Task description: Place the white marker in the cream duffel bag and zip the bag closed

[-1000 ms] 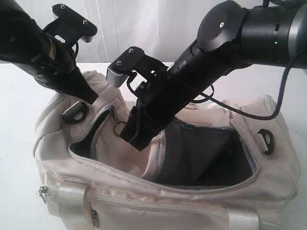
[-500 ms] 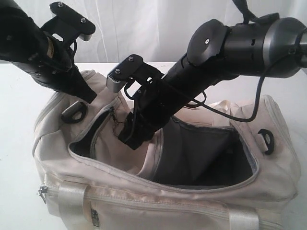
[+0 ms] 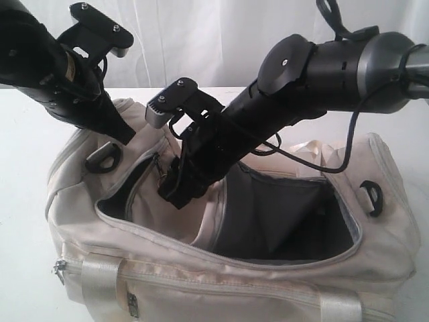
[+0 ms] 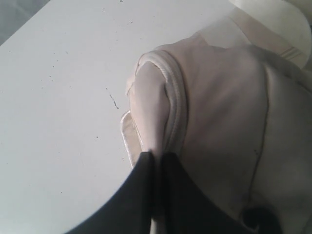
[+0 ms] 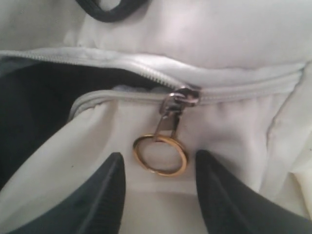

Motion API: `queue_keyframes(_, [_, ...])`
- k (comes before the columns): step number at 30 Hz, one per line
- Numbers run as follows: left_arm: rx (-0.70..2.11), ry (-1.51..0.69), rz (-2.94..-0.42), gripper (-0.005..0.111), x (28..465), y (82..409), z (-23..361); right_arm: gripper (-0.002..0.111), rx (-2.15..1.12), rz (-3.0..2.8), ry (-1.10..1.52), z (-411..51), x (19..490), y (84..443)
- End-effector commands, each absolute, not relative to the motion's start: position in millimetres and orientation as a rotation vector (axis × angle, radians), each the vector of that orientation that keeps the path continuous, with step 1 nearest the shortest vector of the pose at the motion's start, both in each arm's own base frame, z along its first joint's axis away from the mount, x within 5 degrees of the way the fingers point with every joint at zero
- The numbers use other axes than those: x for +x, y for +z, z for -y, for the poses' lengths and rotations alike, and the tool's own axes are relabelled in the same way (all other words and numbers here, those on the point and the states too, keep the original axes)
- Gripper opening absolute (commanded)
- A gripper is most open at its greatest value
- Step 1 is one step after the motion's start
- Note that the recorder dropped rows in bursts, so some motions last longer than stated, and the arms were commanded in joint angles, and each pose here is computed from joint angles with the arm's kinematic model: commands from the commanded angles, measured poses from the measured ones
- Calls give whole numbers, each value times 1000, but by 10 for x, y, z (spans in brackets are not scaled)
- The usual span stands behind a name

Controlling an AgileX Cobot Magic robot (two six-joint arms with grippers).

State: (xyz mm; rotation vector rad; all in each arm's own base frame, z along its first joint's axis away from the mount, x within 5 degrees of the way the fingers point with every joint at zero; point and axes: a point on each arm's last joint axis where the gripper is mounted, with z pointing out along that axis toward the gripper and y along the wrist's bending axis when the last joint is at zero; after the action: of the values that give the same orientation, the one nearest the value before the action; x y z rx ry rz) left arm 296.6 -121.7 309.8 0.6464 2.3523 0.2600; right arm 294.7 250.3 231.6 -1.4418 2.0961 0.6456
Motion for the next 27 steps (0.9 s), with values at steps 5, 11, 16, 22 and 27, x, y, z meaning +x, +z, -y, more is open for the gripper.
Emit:
queue_keyframes(5, [640,280,-2345,0,2949,3146,1189,43,-1439,-2087,654,-2525,2972,2248])
queue_keyframes(11, [640,280,-2345,0,2949,3146,1189,29,-1405,-2079,637,-2529,3000,2257])
queue_keyframes(16, [640,280,-2345,0,2949,3146,1189,17,-1404,-2081,638,-2529,3000,2257])
queue_keyframes(22, [644,289,-2342,0,2951,3149,1185,5,-1413,-2093,667,-2521,2959,2295])
queue_keyframes(27, [647,291,-2341,0,2951,3149,1185,1,-1436,-2112,716,-2497,2873,2389])
